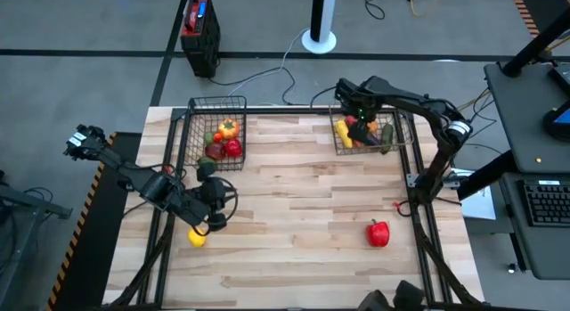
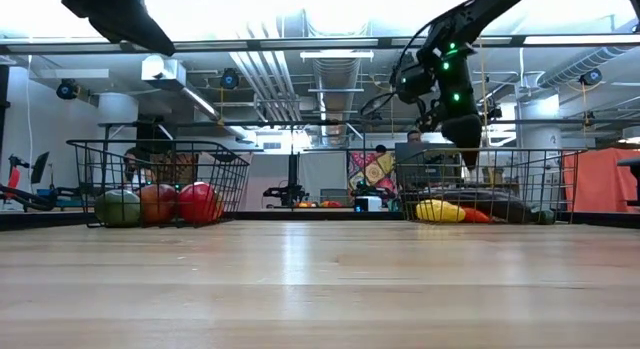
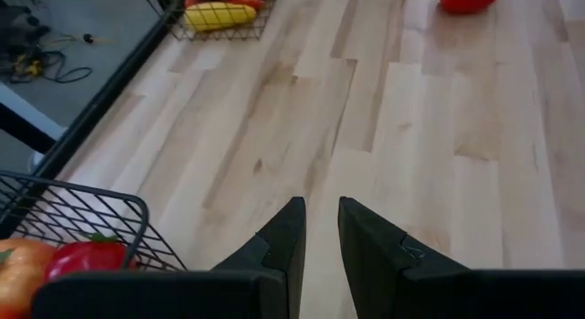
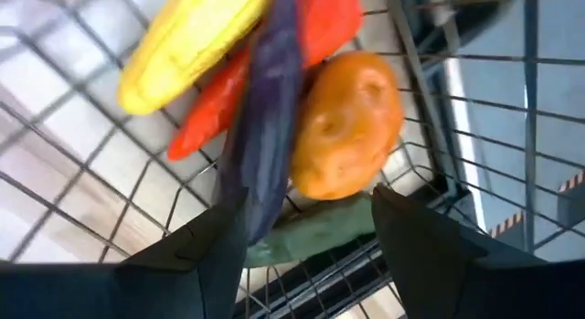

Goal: Sort produce into baskets
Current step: Put the lemon into the left wire basket

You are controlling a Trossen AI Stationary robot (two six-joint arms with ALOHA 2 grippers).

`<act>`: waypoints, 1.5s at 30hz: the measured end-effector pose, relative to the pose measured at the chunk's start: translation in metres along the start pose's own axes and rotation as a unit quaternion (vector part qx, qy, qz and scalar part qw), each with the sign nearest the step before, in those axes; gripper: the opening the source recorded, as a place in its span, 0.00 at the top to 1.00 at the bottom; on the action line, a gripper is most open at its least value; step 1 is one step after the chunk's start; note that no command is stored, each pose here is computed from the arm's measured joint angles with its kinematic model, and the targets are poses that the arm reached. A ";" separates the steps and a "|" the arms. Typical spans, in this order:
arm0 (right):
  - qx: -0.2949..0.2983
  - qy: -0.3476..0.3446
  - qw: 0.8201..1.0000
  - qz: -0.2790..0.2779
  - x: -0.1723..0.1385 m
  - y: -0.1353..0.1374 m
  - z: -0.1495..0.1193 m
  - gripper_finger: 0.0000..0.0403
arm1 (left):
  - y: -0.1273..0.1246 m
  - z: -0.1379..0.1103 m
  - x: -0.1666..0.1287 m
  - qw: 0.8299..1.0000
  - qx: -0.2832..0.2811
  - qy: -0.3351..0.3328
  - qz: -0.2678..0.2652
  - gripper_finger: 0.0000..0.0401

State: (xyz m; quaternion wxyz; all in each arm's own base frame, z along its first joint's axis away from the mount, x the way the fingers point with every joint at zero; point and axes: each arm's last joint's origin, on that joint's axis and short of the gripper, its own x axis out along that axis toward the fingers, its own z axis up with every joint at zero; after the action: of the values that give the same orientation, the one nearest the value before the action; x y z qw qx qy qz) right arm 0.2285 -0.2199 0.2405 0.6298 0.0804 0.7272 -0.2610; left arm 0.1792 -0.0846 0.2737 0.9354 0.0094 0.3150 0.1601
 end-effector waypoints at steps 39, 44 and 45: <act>-0.045 -0.452 0.872 0.184 -0.130 0.211 -0.101 0.45 | -0.051 0.000 0.010 0.894 -0.226 0.376 -0.091 0.87; -0.050 -0.451 0.871 0.190 -0.129 0.222 -0.109 0.45 | -0.060 0.002 0.001 0.864 -0.189 0.466 0.017 0.87; -0.052 -0.450 0.871 0.192 -0.129 0.223 -0.110 0.45 | -0.062 0.002 0.001 0.856 -0.199 0.476 0.049 0.87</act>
State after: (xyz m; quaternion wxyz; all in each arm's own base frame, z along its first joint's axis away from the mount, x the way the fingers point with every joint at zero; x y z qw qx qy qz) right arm 0.2566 0.0504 0.3093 0.9298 0.0593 0.3478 -0.1052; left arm 0.1993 -0.1429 0.2676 0.6444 -0.2386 0.6821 0.2500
